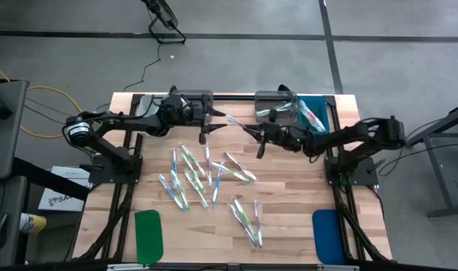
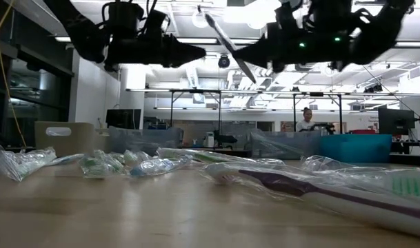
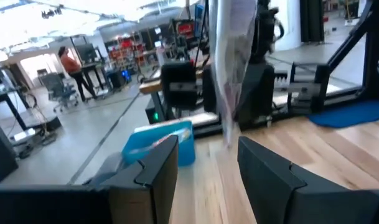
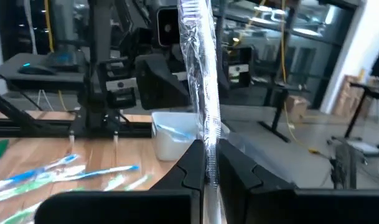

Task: Pick & Place Toothbrushes
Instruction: Put the violet toothbrush into the left black bin

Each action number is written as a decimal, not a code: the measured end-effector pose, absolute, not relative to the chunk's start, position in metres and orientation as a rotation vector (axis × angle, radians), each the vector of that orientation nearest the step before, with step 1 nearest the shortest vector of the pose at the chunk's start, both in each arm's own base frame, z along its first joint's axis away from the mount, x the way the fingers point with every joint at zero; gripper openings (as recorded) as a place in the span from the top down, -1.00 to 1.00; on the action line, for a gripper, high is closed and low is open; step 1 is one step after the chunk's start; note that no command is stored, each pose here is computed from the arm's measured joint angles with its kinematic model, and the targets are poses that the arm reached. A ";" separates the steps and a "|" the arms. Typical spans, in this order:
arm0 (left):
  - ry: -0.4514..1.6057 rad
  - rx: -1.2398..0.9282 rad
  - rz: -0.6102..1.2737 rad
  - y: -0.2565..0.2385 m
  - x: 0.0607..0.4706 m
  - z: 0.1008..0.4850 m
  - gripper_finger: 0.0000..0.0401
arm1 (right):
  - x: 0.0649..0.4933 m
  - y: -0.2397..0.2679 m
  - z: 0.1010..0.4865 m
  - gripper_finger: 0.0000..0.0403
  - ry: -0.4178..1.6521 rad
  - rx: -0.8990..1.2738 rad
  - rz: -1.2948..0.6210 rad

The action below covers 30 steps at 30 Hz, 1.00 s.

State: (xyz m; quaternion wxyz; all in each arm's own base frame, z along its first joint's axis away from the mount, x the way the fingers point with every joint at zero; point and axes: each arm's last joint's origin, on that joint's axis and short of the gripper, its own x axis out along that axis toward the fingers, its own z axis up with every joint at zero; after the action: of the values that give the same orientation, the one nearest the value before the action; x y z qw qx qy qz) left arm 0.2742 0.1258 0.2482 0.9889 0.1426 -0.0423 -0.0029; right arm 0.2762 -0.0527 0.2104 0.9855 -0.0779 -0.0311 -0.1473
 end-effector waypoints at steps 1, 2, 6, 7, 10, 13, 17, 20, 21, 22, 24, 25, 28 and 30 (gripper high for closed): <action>-0.097 0.287 -0.007 0.126 0.275 0.251 0.20 | 0.280 -0.056 0.212 0.92 -0.063 -0.165 -0.287; -0.106 0.286 -0.012 0.126 0.275 0.253 0.20 | 0.285 -0.059 0.213 0.92 -0.065 -0.170 -0.278; -0.114 0.286 -0.039 0.126 0.277 0.256 0.20 | 0.306 -0.069 0.210 0.92 -0.050 -0.194 -0.275; -0.117 0.285 -0.053 0.126 0.277 0.257 0.20 | 0.310 -0.070 0.210 0.92 -0.049 -0.195 -0.270; -0.123 0.276 -0.060 0.126 0.277 0.258 0.20 | 0.319 -0.073 0.209 0.92 -0.053 -0.210 -0.275; -0.119 0.270 -0.060 0.126 0.277 0.258 0.21 | 0.321 -0.073 0.205 0.92 -0.035 -0.211 -0.276; -0.119 0.264 -0.059 0.126 0.277 0.258 0.37 | 0.322 -0.073 0.205 0.92 -0.038 -0.210 -0.308; -0.117 0.257 -0.056 0.126 0.277 0.258 0.66 | 0.322 -0.073 0.205 0.92 -0.035 -0.209 -0.316; -0.117 0.257 -0.056 0.126 0.277 0.257 0.78 | 0.322 -0.073 0.205 0.92 -0.035 -0.208 -0.316; -0.117 0.254 -0.058 0.126 0.277 0.257 0.88 | 0.322 -0.073 0.205 0.92 -0.035 -0.206 -0.316; -0.115 0.251 -0.053 0.126 0.277 0.257 0.92 | 0.322 -0.073 0.205 0.91 -0.035 -0.193 -0.315; -0.115 0.253 -0.053 0.126 0.277 0.257 0.91 | 0.322 -0.073 0.205 0.88 -0.035 -0.189 -0.315; -0.107 0.276 -0.049 0.127 0.277 0.256 0.94 | 0.323 -0.069 0.204 0.71 -0.036 -0.163 -0.325; -0.082 0.309 -0.039 0.128 0.275 0.255 0.95 | 0.322 -0.066 0.207 0.58 -0.040 -0.104 -0.363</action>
State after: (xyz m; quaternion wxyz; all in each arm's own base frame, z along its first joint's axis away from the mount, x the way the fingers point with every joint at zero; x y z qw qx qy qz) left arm 0.2751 0.1282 0.2555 0.9871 0.1539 -0.0409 -0.0194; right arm 0.3218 -0.0663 0.2066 0.9821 -0.0515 -0.0197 -0.1803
